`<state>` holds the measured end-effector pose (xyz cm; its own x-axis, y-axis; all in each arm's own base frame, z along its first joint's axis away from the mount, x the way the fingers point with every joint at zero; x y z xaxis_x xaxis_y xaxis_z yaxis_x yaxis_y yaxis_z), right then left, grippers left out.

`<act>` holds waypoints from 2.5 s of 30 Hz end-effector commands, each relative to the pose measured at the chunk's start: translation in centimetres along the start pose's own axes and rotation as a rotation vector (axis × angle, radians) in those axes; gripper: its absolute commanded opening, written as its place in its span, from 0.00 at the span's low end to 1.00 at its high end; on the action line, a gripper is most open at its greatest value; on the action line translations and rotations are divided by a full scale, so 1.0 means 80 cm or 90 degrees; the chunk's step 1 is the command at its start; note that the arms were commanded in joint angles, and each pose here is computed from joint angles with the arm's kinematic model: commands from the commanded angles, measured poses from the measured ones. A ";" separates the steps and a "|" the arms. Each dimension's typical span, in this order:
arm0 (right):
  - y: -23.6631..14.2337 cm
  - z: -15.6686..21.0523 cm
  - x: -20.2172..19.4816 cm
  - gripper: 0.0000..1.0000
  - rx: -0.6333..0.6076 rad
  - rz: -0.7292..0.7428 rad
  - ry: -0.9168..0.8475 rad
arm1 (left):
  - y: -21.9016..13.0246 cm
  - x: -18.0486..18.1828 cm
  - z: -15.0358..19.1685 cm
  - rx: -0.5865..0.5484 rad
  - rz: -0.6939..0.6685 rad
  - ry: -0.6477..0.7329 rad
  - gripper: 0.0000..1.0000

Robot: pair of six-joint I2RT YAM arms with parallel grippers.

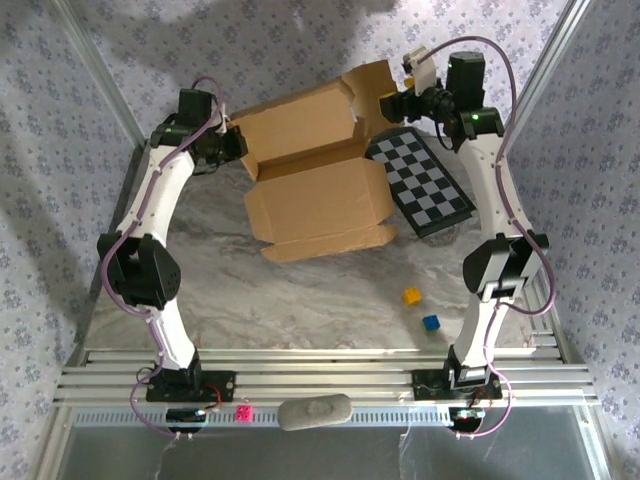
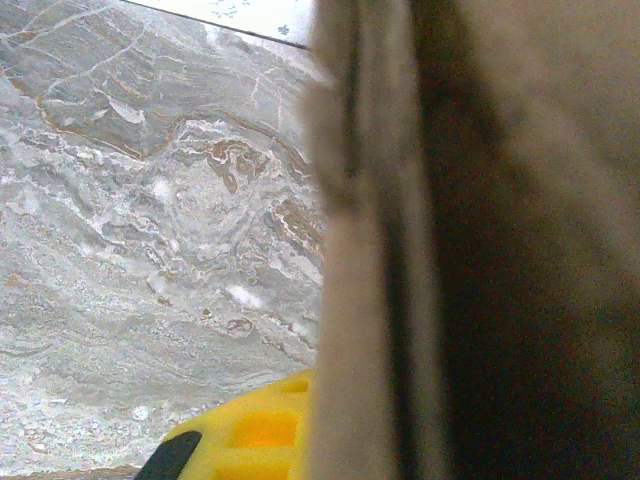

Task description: Fold the paper box

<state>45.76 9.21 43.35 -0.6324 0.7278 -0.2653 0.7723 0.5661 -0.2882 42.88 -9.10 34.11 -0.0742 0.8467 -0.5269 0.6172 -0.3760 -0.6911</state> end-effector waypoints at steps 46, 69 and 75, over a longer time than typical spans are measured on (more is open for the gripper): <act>-0.086 -0.099 0.221 0.78 0.033 0.139 -0.054 | -0.017 -0.003 -0.002 -0.006 -0.024 -0.008 0.00; -0.052 0.003 -0.108 0.49 -0.202 -0.257 0.488 | -0.001 0.022 -0.017 0.035 0.101 0.037 0.00; 0.023 -0.012 -0.084 0.43 -0.143 -0.434 0.532 | 0.005 0.025 -0.018 0.038 0.097 0.024 0.00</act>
<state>53.40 1.66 42.50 -0.6930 0.3996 0.6001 0.5205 0.8532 0.0329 43.60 -6.98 33.87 0.0303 0.8084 -0.5878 0.5784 -0.4938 -0.6493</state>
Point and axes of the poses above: each hand's point on the last joint's axis, 136 mm out from that joint toward the fingers, its own y axis out along the fingers, its own x axis along the line the jaws close on, z = x × y, the point moved 10 cm from there along -y, back along the fingers, and after that the axes turned 9 degrees about -y, right-handed, at the moved point
